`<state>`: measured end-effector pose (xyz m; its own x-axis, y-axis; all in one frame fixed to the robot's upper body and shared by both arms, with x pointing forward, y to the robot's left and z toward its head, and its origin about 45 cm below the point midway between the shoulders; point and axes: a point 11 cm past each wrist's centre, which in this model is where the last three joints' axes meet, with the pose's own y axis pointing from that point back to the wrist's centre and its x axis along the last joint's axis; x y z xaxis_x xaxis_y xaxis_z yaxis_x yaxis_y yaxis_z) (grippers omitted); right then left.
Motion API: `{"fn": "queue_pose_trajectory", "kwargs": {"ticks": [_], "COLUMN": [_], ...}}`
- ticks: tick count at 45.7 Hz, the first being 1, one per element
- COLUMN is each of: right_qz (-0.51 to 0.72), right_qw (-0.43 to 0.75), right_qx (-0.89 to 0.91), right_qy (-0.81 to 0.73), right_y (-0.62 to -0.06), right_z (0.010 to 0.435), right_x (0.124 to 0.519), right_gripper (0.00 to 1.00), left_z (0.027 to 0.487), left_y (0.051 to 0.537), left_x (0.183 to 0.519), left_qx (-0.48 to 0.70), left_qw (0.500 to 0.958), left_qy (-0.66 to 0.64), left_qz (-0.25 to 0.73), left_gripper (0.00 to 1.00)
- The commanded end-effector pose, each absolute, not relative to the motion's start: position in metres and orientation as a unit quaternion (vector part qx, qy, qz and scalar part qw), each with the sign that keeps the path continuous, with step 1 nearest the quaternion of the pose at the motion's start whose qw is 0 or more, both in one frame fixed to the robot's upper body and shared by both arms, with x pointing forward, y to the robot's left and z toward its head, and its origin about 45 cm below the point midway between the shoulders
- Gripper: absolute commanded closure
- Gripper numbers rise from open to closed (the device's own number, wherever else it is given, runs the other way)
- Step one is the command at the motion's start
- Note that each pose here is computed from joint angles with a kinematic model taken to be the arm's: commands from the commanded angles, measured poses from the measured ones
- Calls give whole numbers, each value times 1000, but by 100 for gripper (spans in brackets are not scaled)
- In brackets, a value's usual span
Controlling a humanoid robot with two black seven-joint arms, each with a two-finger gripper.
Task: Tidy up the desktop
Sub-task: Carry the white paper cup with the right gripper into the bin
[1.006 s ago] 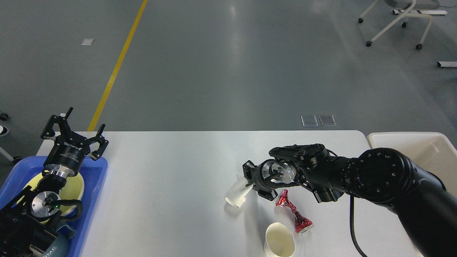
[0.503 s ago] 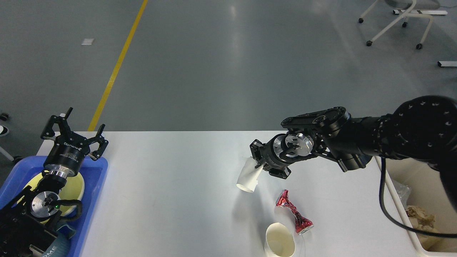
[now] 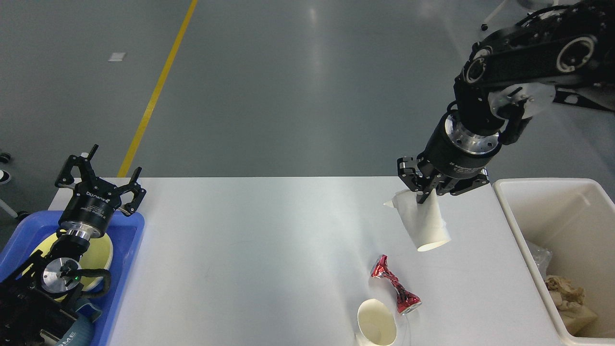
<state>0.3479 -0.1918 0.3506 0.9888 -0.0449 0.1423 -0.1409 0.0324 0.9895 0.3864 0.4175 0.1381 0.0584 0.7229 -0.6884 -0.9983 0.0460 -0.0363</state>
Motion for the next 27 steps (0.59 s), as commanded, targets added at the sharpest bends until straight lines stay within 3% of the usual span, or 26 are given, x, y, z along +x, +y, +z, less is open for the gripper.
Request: {"fn": "queue_pose_trajectory", "kwargs": {"ticks": [1, 19, 27], "right_qz": [38, 9, -49], "right_qw": [726, 726, 731], "right_qx": [685, 682, 661], "right_qy": [-43, -91, -162], "right_y": [-196, -229, -301], "right_z": [350, 352, 337], "right_x": [335, 342, 352], "right_gripper": [100, 100, 100], "left_z": [138, 138, 138], "left_y": [417, 417, 417], "left_x": [386, 386, 386], "left_qx": [-268, -268, -268], "left_qw": [676, 676, 676], "left_qy": [257, 257, 257], "left_qz": [636, 636, 636], "left_gripper": [4, 4, 4]}}
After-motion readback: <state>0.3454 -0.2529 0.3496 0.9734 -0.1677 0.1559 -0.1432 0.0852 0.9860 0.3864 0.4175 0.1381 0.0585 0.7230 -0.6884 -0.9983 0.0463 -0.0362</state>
